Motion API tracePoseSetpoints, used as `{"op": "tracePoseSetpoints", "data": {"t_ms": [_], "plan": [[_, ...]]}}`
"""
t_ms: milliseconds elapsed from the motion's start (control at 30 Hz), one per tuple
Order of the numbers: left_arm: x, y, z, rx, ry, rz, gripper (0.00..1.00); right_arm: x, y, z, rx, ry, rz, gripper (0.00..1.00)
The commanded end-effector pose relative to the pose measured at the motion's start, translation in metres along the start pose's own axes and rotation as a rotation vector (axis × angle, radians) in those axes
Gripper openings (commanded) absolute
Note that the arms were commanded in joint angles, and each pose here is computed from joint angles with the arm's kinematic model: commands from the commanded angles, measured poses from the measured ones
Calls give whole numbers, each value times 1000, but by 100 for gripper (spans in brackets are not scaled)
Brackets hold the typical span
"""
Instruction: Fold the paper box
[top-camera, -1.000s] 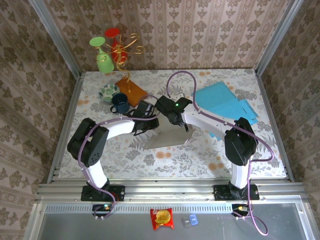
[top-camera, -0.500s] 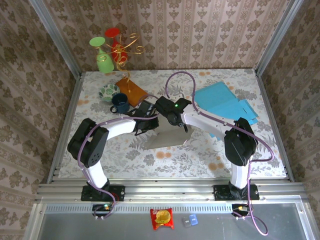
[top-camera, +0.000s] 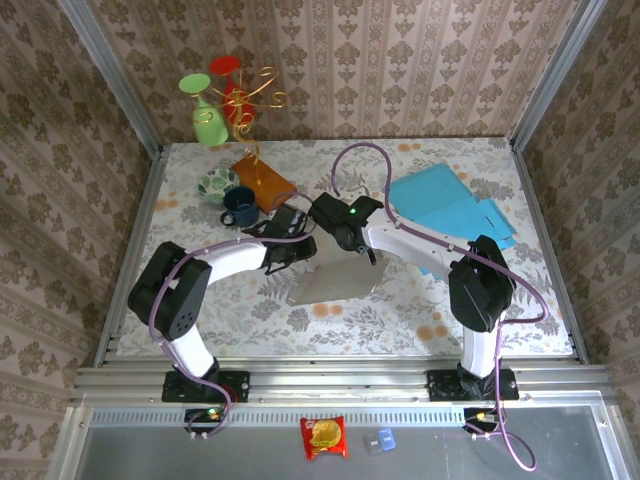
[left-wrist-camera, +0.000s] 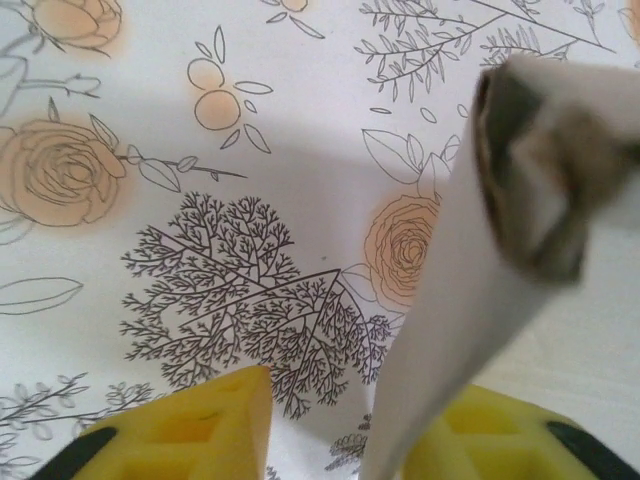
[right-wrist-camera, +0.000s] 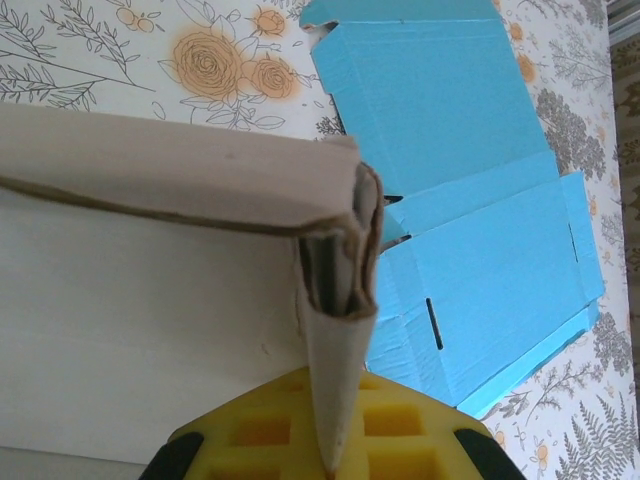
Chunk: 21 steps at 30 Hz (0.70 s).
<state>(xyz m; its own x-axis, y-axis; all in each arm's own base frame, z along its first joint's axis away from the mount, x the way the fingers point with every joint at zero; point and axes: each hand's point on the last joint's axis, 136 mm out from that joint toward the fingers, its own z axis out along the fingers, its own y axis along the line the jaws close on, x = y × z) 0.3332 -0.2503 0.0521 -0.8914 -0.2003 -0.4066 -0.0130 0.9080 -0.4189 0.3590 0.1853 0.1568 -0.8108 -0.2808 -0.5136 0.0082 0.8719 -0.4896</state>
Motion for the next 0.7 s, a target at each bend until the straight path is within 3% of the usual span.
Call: {"op": "tracePoseSetpoints", "data": {"t_ms": [0, 267, 533, 667], "plan": [[-19, -14, -14, 76, -60, 29, 42, 0, -9, -4, 33, -5, 13, 0], [-25, -23, -14, 184, -44, 42, 38, 1, -6, -1, 28, 8, 6, 0], [-10, -18, -1, 150, 35, 63, 33, 1, -7, 1, 23, 12, 11, 0], [-5, -11, 7, 116, 52, 69, 24, 0, -6, 2, 21, 13, 10, 0]]}}
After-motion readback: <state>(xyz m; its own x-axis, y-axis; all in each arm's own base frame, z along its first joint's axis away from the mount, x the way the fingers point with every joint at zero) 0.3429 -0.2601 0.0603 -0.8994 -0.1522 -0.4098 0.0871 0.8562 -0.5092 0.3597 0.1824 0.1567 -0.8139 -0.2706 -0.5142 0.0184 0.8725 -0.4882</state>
